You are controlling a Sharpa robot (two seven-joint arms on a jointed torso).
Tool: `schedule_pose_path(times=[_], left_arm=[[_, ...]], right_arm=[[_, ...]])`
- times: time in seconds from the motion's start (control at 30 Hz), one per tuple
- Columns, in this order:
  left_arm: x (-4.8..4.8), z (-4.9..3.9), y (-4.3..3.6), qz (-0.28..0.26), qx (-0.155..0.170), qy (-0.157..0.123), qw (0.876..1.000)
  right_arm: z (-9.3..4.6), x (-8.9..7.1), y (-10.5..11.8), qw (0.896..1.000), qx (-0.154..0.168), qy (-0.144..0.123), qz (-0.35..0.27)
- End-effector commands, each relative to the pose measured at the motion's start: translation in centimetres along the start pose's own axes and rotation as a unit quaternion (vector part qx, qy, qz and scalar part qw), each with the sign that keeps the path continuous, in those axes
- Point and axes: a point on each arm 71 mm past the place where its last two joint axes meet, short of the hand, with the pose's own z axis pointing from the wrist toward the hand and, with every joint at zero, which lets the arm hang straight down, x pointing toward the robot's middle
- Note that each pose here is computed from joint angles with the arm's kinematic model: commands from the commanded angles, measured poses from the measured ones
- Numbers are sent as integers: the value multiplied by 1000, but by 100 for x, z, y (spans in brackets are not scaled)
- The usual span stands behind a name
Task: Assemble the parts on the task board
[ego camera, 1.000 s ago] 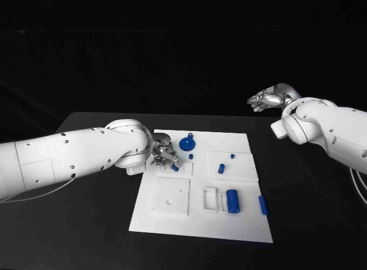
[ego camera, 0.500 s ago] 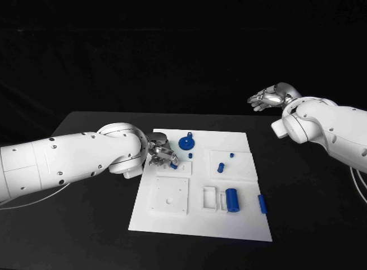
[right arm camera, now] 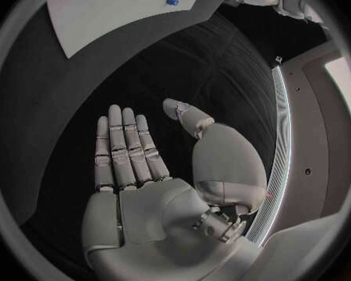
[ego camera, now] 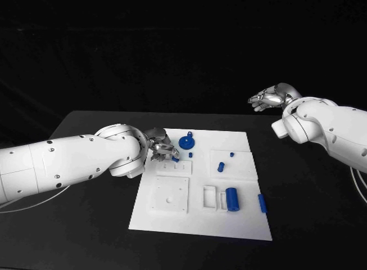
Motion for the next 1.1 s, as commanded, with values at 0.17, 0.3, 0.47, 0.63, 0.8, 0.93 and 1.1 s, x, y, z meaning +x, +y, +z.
schedule_pose_path(times=[0.17, 0.3, 0.47, 0.63, 0.8, 0.93, 1.1], left_arm=[[43, 19, -13, 6, 15, -16, 1000], [71, 23, -26, 27, 23, -22, 999], [108, 34, -20, 35, 26, -23, 999], [135, 32, -11, 38, 23, -12, 999], [143, 28, 7, 52, 19, -5, 998], [154, 31, 8, 61, 17, 1, 998], [179, 40, 18, 64, 13, 7, 998]], right_arm=[[-2, 12, 8, 1000, -10, 6, -19], [-3, 18, 11, 1000, -10, 7, -19], [-5, 23, 13, 1000, -10, 8, -19], [-6, 18, 7, 1000, -10, 8, -19], [-7, 18, 4, 1000, -9, 8, -19], [-8, 34, -2, 1000, -9, 11, -18], [-11, 49, 0, 1000, -10, 14, -18]])
